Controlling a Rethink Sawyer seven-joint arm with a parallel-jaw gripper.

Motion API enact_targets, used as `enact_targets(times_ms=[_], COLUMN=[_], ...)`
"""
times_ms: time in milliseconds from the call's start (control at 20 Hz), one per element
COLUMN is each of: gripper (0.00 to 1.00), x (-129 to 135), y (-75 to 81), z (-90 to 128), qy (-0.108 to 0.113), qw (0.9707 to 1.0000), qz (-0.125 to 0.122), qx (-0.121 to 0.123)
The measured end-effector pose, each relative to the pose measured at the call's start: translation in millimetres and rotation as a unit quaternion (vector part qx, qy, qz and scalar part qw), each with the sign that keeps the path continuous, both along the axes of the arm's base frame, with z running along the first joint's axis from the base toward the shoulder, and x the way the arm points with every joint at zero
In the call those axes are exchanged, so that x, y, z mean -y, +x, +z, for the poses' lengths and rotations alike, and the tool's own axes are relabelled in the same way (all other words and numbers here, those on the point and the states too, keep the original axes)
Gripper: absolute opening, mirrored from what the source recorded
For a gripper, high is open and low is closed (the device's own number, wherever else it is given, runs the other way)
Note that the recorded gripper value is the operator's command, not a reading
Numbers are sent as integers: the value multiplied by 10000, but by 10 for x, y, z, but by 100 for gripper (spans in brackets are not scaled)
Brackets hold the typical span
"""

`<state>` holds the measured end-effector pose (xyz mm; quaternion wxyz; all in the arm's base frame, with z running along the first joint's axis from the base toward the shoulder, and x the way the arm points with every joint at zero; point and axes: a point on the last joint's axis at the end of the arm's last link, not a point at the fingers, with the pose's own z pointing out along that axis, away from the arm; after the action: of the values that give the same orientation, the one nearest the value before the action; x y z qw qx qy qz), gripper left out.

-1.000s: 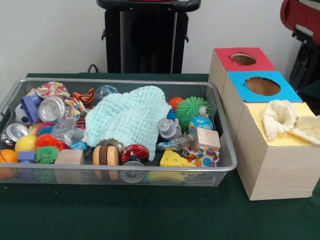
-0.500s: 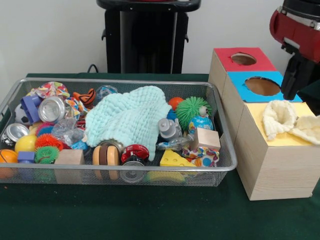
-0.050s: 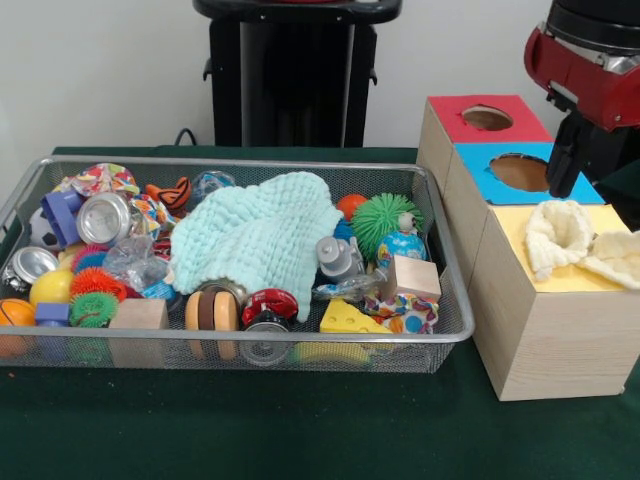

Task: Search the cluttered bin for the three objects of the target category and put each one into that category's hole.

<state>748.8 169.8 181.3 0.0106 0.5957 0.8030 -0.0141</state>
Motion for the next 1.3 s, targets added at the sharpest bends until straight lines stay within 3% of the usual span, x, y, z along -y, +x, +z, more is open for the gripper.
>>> enact_targets(times_ms=[400,1000,1300], gripper=[0,0,0], x=[-103,-189,-199], y=[-56,-79,-80], z=[-69,-115,-247], qy=[102,107,76], qw=[9999,9999,9999], qz=[44,127,152], qx=[28,6,26])
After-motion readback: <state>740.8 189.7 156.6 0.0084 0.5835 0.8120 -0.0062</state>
